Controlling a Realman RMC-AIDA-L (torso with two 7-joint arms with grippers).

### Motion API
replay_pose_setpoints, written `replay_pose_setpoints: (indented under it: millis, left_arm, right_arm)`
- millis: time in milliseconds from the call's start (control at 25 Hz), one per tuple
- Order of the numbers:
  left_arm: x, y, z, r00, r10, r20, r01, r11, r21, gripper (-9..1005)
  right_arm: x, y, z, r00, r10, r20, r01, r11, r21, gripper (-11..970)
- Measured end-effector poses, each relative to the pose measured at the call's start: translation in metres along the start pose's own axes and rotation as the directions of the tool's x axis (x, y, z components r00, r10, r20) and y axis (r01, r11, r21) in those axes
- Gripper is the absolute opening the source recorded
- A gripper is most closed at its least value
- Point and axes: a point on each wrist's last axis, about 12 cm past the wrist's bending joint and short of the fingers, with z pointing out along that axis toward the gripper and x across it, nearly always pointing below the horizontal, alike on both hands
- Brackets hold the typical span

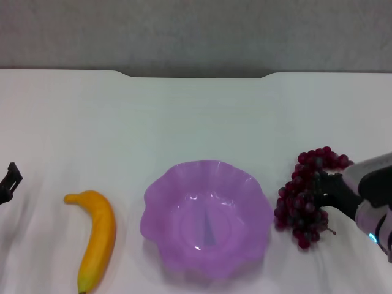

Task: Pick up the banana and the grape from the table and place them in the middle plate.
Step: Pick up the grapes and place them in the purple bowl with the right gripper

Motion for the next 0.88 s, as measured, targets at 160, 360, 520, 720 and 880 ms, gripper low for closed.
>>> replay_pose_setpoints:
  millis: [160,360,520,720,880]
  left_arm:
    - [0.000,0.001,0.000,1.000,-0.001,0.000,0.001,1.000,-0.003,890]
    - [0.000,0.000,0.000,1.000,-0.002,0.000,0.002,1.000,-0.002,891]
    - [0.001,0.001,-0.001,1.000,-0.003,-0.002,0.003,1.000,-0.006,891]
    - [0.001,0.001,-0.001,1.000,-0.001,-0.002,0.001,1.000,-0.003,891]
    - [0.000,-0.001,0.001,1.000,0.003,-0.002,-0.003,1.000,0.006,890]
  right_arm:
    - [0.001,0.009,-0.004,0.996,-0.057,0.065,0.055,0.998,0.025,93]
    - [0.002,0.023,-0.015,0.966,-0.172,0.193,0.160,0.984,0.078,86]
    - [0.002,0.030,-0.023,0.941,-0.206,0.270,0.183,0.977,0.109,84]
    - [-0.001,0.038,-0.035,0.890,-0.272,0.366,0.234,0.961,0.147,81]
    - [-0.007,0.040,-0.039,0.861,-0.290,0.418,0.241,0.956,0.168,79]
